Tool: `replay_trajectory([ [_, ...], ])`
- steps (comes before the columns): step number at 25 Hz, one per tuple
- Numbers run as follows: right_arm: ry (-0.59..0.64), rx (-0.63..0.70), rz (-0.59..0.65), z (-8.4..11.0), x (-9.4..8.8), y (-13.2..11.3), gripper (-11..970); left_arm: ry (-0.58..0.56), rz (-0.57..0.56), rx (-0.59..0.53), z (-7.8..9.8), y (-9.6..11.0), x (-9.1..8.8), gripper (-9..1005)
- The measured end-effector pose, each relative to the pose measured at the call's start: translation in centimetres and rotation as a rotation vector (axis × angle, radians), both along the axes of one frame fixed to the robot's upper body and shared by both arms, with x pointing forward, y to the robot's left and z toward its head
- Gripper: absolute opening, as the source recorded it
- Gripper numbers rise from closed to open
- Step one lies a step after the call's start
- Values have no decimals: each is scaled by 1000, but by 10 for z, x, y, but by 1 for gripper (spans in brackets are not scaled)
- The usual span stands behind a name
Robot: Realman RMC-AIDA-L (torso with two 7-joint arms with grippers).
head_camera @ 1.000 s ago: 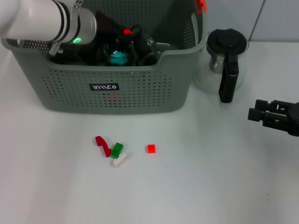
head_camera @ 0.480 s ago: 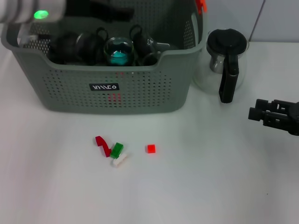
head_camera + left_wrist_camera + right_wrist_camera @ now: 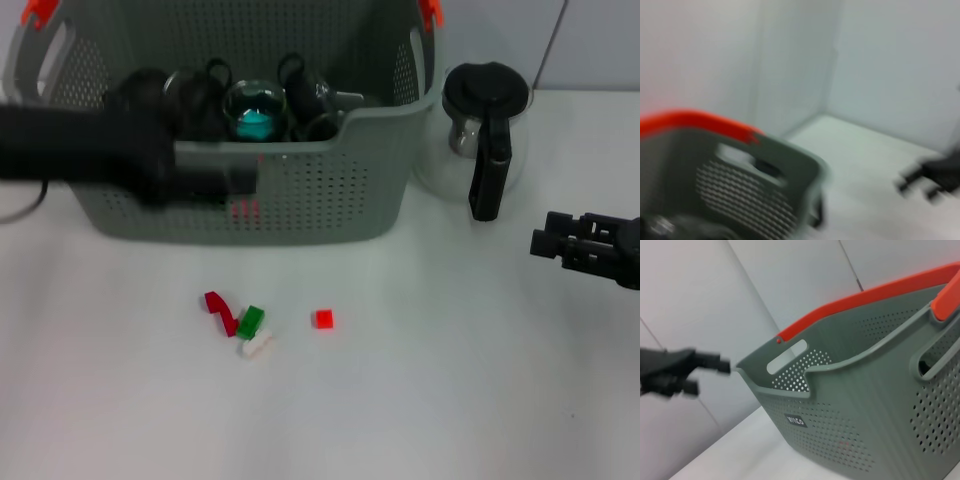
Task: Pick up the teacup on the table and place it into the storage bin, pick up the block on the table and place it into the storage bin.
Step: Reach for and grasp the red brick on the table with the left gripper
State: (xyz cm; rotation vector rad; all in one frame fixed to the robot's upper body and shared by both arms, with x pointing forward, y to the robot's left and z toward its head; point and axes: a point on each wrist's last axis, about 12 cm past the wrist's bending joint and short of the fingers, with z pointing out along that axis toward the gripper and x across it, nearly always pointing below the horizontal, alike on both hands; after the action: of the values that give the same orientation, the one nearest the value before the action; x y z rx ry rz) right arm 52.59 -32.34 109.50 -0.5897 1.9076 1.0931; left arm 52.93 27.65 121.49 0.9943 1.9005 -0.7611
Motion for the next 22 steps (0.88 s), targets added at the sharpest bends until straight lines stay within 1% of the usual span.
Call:
replay_trajectory([
  [4, -3, 0, 3, 1, 1, 1, 606, 129, -91, 50, -16, -1, -8, 728],
  [8, -2, -1, 5, 1, 2, 2, 606, 205, -96, 126, -34, -9, -8, 728],
  [15, -1, 0, 6, 1, 1, 2, 607, 246, -94, 247, -56, -26, 1, 729],
  [16, -1, 0, 5, 1, 1, 2, 607, 248, -92, 286, -62, -30, 3, 729],
  [22, 3, 2, 1, -1, -1, 0, 606, 253, -71, 381, -74, -41, 9, 729],
])
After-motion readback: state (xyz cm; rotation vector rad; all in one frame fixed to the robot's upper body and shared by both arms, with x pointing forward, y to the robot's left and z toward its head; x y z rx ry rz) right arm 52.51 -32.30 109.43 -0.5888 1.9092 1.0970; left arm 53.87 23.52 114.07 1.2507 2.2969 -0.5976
